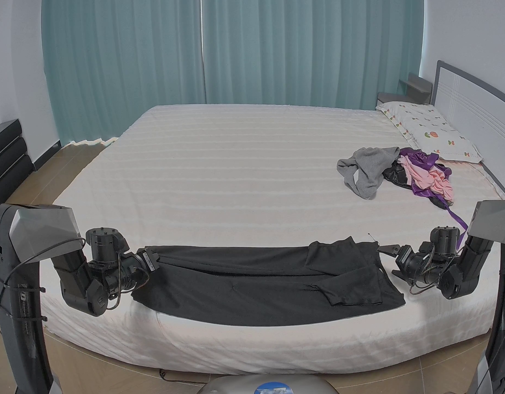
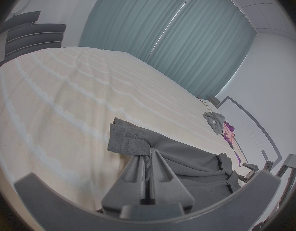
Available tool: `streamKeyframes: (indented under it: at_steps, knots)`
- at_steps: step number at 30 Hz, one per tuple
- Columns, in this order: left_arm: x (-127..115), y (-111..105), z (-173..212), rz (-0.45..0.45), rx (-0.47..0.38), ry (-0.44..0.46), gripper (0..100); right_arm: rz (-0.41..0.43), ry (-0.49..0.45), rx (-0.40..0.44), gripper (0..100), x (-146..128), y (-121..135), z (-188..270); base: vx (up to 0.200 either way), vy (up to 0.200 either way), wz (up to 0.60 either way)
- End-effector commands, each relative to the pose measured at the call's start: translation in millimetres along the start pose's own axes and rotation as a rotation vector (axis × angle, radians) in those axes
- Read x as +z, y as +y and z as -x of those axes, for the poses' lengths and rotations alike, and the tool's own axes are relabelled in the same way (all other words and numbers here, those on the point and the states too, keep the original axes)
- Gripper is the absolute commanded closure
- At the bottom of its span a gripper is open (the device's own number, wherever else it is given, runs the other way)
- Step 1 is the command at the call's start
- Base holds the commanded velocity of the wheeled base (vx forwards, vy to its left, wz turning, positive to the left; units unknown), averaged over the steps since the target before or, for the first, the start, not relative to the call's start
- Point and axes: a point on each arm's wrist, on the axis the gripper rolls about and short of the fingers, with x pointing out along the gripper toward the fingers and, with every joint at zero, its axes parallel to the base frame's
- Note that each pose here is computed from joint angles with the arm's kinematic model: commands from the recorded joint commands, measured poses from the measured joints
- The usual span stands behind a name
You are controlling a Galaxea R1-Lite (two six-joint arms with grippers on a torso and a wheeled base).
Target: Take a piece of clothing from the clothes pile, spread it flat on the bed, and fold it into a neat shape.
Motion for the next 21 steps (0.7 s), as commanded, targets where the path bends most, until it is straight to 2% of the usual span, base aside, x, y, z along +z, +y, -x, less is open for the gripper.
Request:
streamKeyframes:
  at_steps: [1, 4, 13, 21]
  knots:
    - [-0.9, -1.0, -0.3, -0.001, -0.002, 0.002, 100, 0.0, 0.001, 0.002, 0, 0.0, 0.1, 0.0, -0.2, 0.0, 0.0]
    - [-0.2, -1.9, -1.0, -0.003, -0.006, -0.001, 100, 0.0, -0.001, 0.004, 0, 0.6, 0.5, -0.3, -0.2, 0.0, 0.0]
    - [4.1, -9.0, -5.6, -0.003, -0.031, -0.015, 100, -0.002, -0.002, 0.002, 0, 0.7, 0.5, -0.3, 0.0, 0.0, 0.0]
    - [3.1, -20.0, -6.5, -0.004, -0.055, -0.014, 100, -0.005, -0.001, 0.001, 0, 0.3, 0.3, -0.2, 0.0, -0.2, 0.0]
